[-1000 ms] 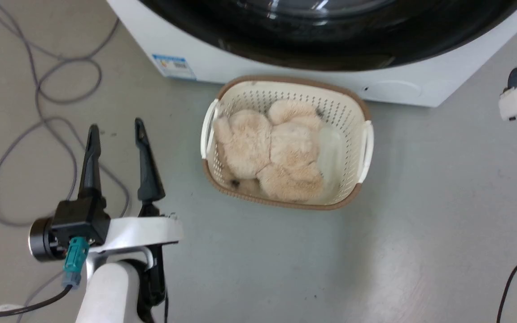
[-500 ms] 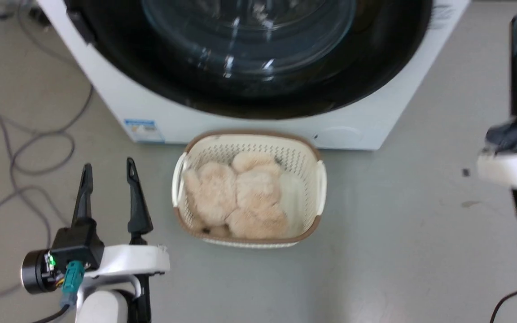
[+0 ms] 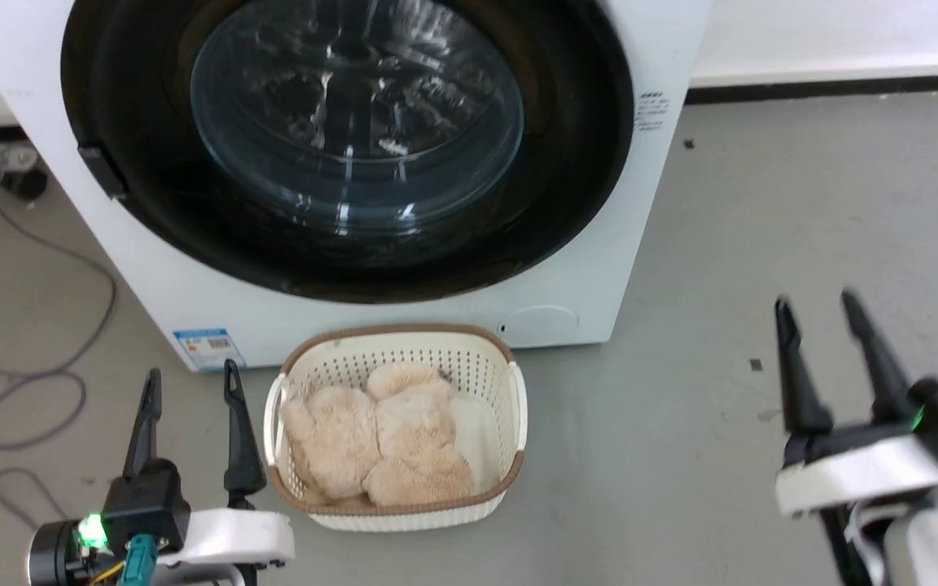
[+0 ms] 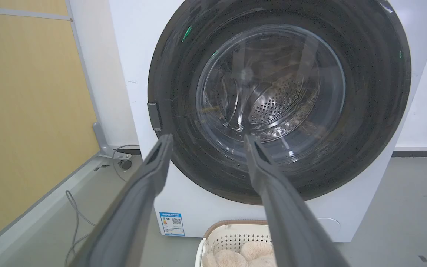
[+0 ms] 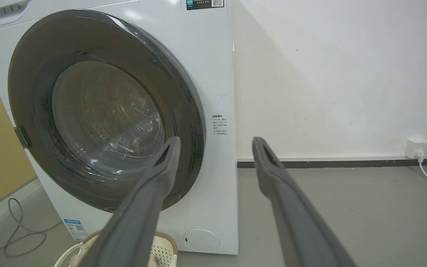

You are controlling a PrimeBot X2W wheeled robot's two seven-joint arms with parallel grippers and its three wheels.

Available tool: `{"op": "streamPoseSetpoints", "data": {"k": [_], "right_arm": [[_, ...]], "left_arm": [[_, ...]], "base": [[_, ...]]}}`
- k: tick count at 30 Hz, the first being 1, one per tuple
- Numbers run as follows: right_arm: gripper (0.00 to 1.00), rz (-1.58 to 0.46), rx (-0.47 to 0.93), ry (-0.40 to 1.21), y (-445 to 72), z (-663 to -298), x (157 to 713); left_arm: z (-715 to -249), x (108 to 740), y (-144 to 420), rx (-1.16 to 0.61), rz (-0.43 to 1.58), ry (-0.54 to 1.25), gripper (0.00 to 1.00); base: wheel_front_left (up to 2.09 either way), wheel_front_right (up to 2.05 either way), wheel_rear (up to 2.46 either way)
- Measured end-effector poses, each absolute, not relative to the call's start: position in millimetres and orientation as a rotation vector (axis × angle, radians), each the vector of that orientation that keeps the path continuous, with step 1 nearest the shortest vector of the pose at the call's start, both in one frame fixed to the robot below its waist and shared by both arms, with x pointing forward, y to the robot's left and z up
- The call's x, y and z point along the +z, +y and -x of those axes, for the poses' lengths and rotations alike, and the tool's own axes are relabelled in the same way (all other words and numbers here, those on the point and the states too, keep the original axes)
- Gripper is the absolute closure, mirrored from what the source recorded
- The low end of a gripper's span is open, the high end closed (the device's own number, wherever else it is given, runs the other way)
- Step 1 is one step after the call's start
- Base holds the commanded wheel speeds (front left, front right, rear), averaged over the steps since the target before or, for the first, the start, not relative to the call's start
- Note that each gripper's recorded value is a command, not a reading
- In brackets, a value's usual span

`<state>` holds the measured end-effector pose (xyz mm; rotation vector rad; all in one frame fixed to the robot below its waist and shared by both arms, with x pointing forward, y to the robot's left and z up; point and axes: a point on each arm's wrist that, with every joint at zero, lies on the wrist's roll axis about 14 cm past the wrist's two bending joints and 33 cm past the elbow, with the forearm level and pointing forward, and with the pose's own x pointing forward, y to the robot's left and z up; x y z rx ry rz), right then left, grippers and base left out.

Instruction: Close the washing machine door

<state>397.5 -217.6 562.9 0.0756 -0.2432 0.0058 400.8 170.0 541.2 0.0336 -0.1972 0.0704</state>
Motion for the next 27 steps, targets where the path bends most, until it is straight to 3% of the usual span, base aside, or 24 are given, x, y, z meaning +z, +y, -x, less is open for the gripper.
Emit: {"op": "streamPoseSetpoints", "data": {"k": [12,13,27], "right_arm": [[0.00,-0.145,-0.015,-0.137,-206,-354,523],[1.00,-0.145,-0.015,-0.135,-206,-353,522],[1.00,-0.135,0.002,-0.122,-201,-356,523]], "left_arm": [[-378,539,164,0.048,-0.046,-0.185,0.00],[-377,538,164,0.048,-0.045,-0.182,1.00],[-376,536,167,0.050,-0.043,-0.163,1.00]], "base": [[0.00,0.00,0.00],[0.00,0.00,0.00],[0.00,0.00,0.00]]}}
